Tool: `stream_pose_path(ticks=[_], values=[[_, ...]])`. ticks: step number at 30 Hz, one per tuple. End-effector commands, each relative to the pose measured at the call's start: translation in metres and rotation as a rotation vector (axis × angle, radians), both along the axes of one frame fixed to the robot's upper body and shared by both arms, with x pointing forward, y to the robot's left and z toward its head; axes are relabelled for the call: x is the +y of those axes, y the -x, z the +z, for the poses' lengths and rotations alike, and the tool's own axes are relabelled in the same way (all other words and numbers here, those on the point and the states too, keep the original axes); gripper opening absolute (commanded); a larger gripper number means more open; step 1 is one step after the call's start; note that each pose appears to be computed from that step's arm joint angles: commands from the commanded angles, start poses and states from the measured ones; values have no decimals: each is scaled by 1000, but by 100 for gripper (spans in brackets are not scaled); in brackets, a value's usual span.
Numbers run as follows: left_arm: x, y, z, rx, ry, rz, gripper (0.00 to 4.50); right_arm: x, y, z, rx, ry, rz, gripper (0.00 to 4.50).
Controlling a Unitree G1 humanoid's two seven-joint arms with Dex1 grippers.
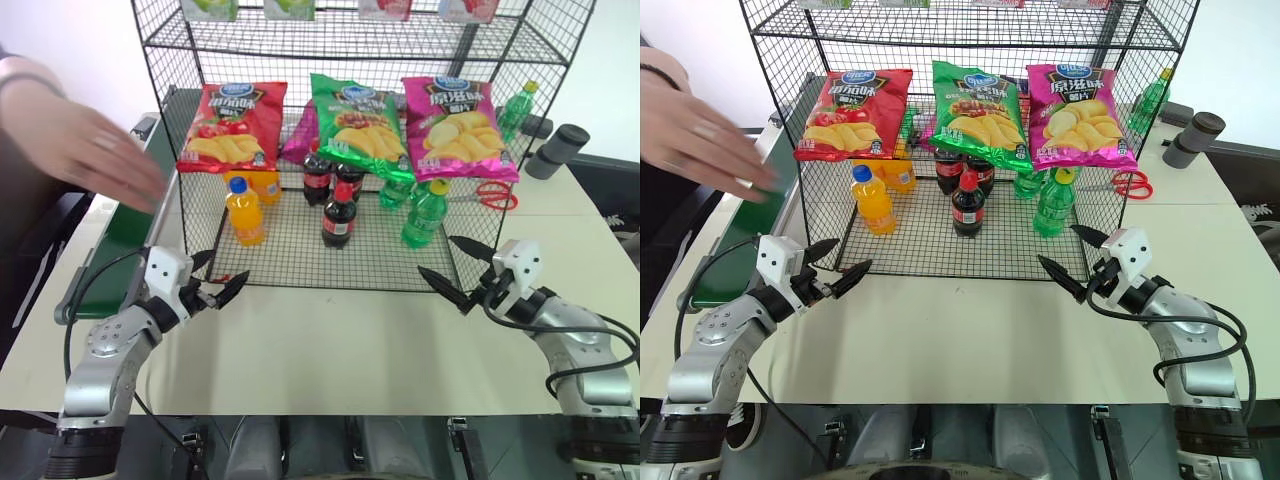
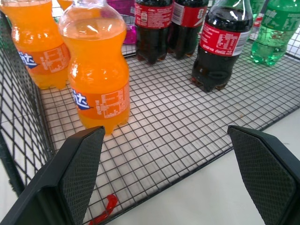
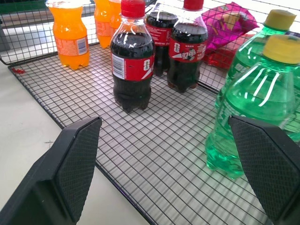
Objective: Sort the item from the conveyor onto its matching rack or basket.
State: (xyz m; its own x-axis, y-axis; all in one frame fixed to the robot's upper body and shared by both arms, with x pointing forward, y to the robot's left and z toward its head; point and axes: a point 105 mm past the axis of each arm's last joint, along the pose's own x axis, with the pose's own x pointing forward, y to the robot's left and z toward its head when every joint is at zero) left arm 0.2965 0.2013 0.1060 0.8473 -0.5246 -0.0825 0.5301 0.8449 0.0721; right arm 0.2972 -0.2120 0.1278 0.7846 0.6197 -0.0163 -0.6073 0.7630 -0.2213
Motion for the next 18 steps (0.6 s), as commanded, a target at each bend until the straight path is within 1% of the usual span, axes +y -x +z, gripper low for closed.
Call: stream_pose_path(ticks=[1,8,18], values=[[-1,-1,17,-68,-12,3,450,1,-3,9,-48,0,-1,449],[1,1,17,-72,-14,20,450,3,-10,10,-53,2,5,449],[2,2,16,-72,-21,45,450,4,-10,7,-42,3,17,449]])
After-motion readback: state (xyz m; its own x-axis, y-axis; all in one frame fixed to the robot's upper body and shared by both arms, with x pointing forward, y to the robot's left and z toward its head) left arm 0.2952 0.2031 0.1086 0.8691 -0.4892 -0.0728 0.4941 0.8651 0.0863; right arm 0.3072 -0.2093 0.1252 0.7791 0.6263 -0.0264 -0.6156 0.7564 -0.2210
